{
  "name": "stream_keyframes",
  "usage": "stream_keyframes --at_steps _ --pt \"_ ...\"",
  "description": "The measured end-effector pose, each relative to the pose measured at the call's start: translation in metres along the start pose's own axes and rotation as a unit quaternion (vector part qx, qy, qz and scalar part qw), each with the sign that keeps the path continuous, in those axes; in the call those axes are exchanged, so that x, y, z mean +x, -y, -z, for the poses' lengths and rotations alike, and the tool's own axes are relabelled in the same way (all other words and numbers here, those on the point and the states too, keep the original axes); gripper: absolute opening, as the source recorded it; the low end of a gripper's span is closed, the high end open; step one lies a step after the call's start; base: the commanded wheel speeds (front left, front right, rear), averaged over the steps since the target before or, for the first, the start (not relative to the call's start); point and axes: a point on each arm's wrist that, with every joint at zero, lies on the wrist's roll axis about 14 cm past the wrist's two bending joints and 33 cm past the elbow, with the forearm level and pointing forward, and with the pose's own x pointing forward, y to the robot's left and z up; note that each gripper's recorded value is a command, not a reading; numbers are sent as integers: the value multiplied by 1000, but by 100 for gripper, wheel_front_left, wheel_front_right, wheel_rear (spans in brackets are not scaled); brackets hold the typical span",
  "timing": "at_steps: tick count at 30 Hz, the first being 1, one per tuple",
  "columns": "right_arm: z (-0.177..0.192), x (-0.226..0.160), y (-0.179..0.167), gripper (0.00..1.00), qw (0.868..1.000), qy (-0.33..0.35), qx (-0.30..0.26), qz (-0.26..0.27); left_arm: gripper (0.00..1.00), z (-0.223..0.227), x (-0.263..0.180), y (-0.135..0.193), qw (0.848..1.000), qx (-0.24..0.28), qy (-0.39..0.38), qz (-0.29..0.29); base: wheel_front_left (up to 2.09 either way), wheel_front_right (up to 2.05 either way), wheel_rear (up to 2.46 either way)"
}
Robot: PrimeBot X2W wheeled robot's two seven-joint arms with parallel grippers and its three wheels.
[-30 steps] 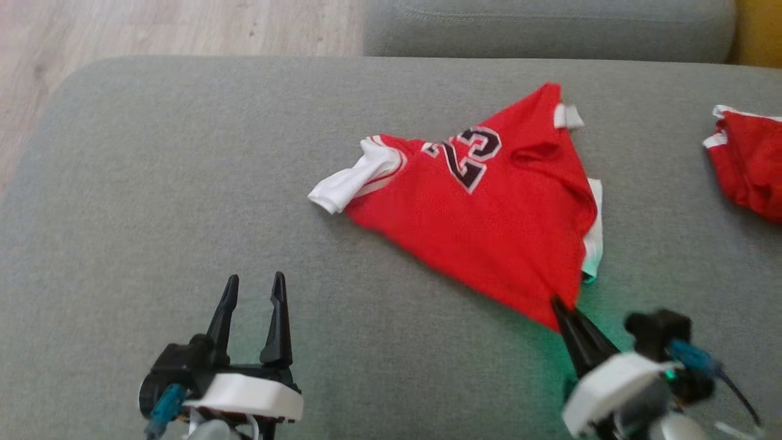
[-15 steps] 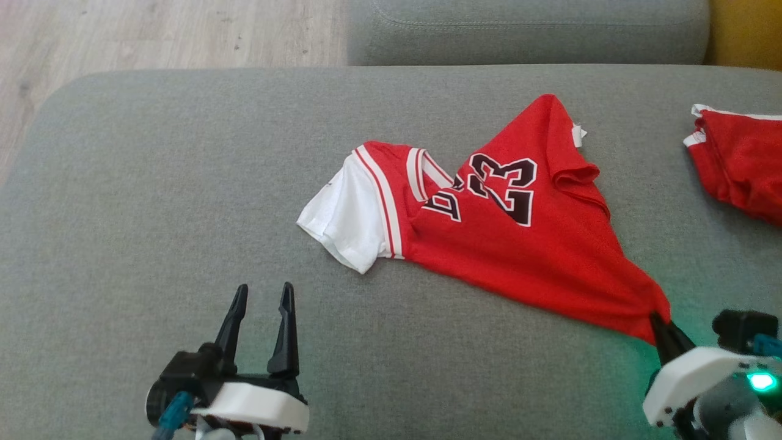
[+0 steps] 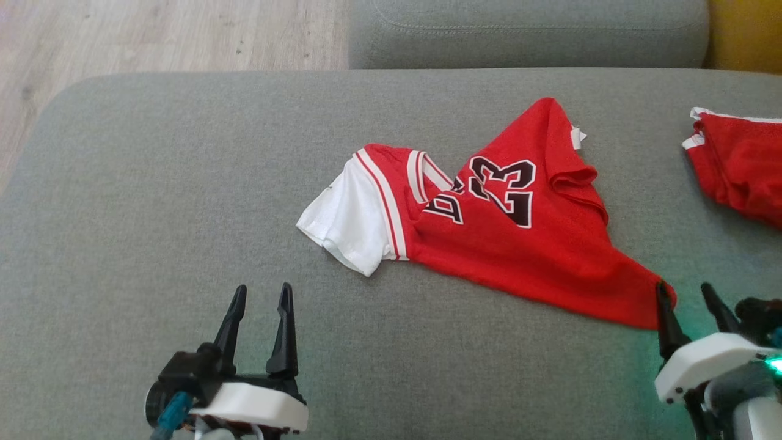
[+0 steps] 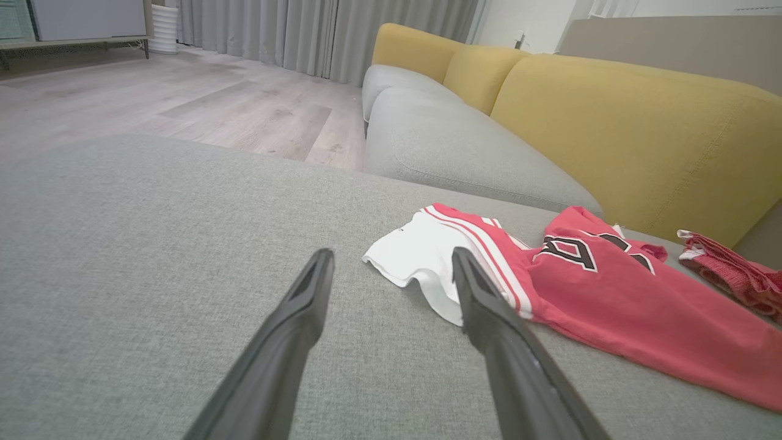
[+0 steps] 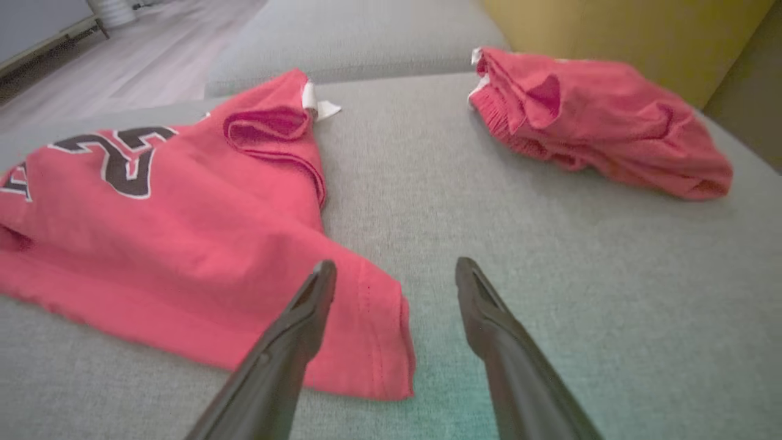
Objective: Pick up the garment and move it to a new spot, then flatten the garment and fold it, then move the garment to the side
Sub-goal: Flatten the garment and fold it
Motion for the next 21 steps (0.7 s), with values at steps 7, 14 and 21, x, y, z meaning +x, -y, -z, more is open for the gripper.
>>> stream_keyframes --at_steps 7,14,21 --pt "-52 -9 -25 100 994 101 -18 -27 100 -6 -1 6 1000 2 10 10 0 0 0" --pt "-81 -27 -64 100 983 165 -34 -75 100 -12 -7 15 1000 6 21 23 0 0 0" --pt "-69 -41 -79 100 980 174 -17 -98 100 -15 -15 14 999 3 28 23 0 0 0"
